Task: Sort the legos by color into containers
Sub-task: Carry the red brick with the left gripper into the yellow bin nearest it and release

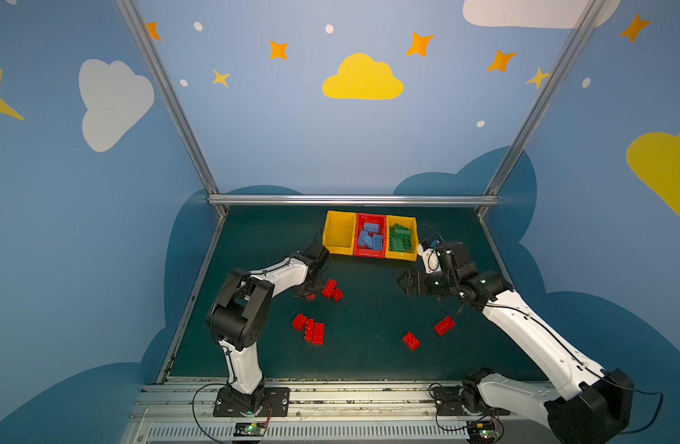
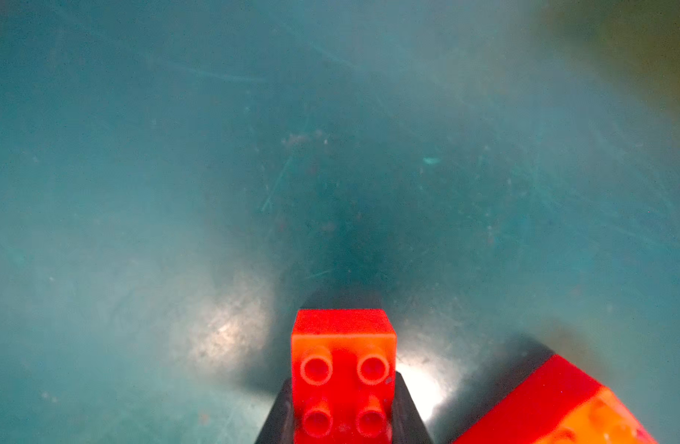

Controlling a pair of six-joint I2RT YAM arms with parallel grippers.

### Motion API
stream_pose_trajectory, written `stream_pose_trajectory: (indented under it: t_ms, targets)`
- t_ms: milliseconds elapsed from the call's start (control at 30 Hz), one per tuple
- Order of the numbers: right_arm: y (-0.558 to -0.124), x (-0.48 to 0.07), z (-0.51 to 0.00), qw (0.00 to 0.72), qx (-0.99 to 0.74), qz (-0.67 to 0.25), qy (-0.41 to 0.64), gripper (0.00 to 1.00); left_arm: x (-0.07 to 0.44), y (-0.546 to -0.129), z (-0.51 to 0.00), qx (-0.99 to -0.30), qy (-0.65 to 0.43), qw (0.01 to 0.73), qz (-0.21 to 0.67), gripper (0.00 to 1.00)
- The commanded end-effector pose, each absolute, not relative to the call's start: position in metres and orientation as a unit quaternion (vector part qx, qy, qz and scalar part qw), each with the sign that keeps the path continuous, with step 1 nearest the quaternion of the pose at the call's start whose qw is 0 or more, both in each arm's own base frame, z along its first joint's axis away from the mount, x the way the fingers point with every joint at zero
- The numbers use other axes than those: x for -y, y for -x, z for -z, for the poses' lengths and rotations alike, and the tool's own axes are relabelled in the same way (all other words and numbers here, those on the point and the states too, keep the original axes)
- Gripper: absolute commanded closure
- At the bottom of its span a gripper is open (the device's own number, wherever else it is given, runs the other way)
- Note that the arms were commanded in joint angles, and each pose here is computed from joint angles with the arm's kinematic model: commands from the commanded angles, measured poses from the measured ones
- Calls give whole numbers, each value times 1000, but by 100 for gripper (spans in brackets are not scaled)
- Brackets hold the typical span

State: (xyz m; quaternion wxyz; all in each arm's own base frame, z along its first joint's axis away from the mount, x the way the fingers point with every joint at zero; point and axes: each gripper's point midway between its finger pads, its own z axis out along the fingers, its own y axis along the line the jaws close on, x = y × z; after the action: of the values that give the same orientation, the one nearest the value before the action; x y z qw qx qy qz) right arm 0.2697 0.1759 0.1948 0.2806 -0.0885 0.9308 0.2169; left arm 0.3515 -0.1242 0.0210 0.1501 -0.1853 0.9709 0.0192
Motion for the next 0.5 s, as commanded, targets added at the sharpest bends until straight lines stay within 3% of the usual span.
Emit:
stream_pose_trajectory:
  t_ms: [0, 100, 467]
  targets:
    - [-274, -179, -198, 284, -927, -228, 87, 9, 118, -351, -31, -973, 176, 140, -45, 82]
    - [-275, -182, -196, 279, -927, -235, 86, 9, 126, -371, -54, -973, 166, 157, -38, 86]
    - [-286, -180, -183, 261, -933, -242, 61, 9, 187, -504, -132, -966, 105, 238, -3, 85]
